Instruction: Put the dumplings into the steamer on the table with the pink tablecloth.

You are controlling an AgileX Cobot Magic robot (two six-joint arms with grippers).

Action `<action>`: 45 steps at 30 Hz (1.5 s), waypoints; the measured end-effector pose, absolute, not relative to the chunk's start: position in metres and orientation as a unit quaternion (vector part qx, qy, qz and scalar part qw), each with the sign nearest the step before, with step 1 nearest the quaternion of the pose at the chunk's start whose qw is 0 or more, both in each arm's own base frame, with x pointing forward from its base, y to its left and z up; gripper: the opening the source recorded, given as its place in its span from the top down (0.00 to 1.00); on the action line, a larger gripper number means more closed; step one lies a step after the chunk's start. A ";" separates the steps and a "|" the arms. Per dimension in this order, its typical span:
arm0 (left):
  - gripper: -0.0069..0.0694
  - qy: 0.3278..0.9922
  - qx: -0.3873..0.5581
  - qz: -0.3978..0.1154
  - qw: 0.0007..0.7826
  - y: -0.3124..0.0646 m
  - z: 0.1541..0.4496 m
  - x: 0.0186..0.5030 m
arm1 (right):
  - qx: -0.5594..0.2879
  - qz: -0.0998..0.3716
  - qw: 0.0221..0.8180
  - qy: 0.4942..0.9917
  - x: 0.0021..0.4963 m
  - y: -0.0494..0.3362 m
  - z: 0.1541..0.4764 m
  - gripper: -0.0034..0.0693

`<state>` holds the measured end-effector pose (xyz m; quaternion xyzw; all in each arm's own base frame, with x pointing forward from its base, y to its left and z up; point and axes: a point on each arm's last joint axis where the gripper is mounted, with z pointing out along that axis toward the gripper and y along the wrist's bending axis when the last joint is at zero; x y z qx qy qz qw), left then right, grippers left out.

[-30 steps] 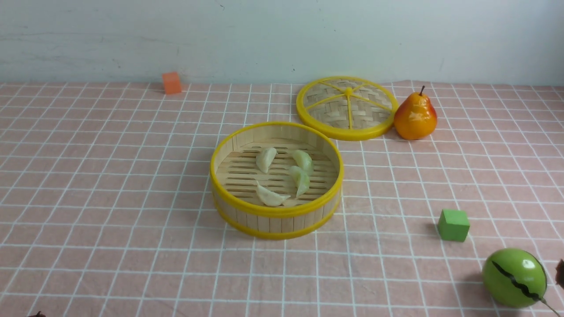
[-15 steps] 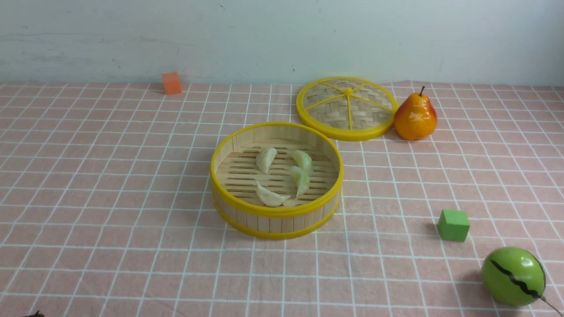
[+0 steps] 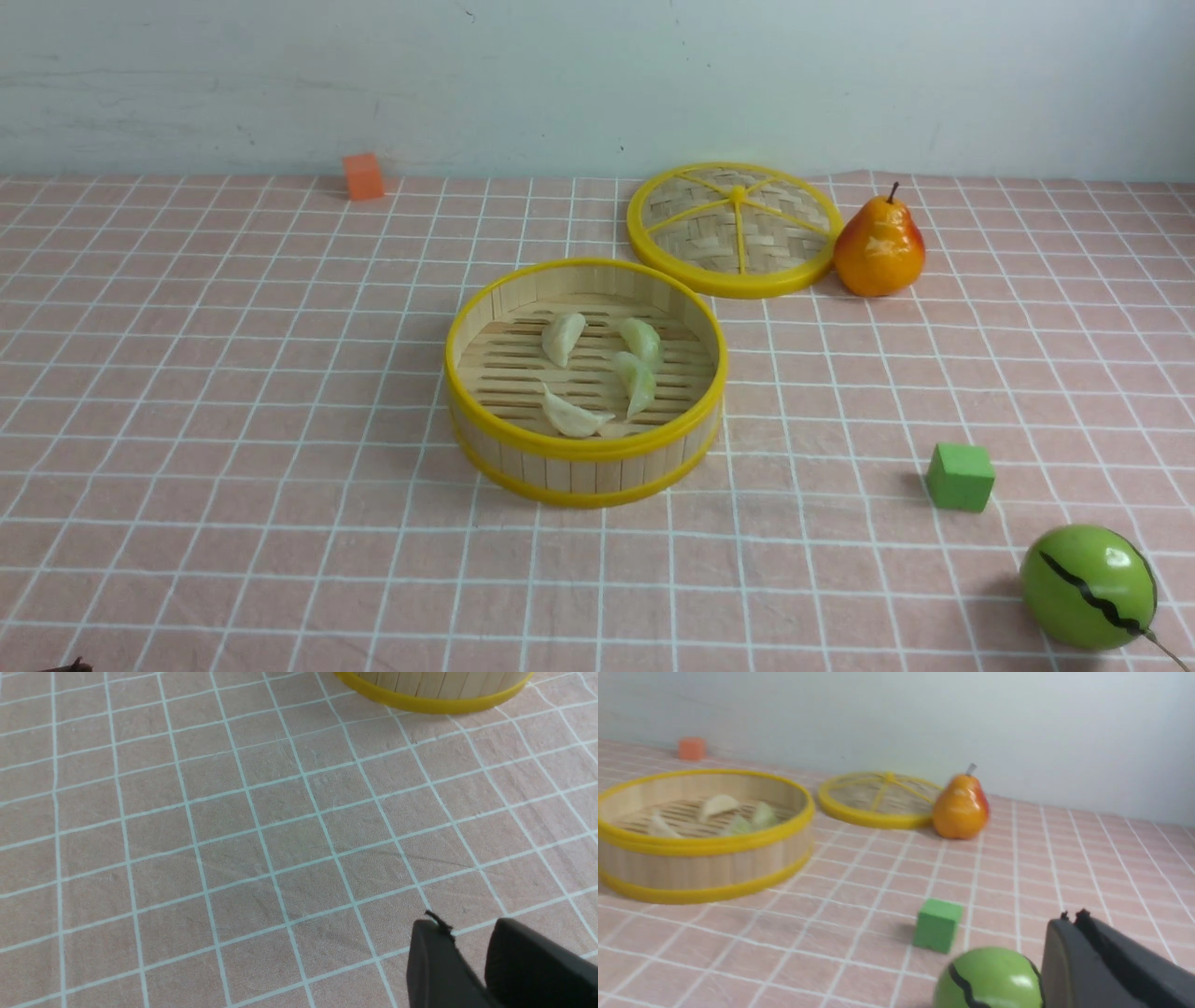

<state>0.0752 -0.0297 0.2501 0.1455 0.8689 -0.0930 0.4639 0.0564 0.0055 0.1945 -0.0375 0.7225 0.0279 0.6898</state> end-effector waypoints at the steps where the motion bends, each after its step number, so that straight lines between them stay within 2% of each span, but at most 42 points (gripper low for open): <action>1: 0.68 0.869 0.146 -0.093 0.464 -0.030 0.250 0.075 | -0.026 0.024 0.685 0.728 0.056 0.004 0.193 0.93; 4: 0.68 0.869 0.146 -0.093 0.464 -0.030 0.250 0.075 | 0.007 0.007 0.666 0.746 0.056 0.001 0.189 0.93; 11: 0.67 0.869 0.146 -0.093 0.464 -0.030 0.250 0.075 | 0.027 0.001 0.600 0.800 0.053 0.000 0.175 0.94; 34: 0.66 0.861 0.147 -0.099 0.476 -0.029 0.246 0.073 | 0.027 0.002 0.593 0.805 0.052 0.000 0.174 0.92; 39: 0.65 0.832 0.145 -0.122 0.521 -0.022 0.227 0.059 | 0.027 0.002 0.592 0.805 0.052 0.000 0.174 0.91; 42: 0.65 0.824 0.139 -0.116 0.537 -0.016 0.215 0.053 | 0.027 0.002 0.592 0.805 0.052 0.000 0.174 0.91; 43: 0.65 0.809 0.115 -0.114 0.565 -0.009 0.210 0.047 | 0.027 0.002 0.592 0.805 0.052 0.000 0.174 0.90; 45: 0.65 0.805 0.084 -0.124 0.574 -0.008 0.204 0.046 | 0.027 0.002 0.592 0.805 0.052 0.000 0.174 0.90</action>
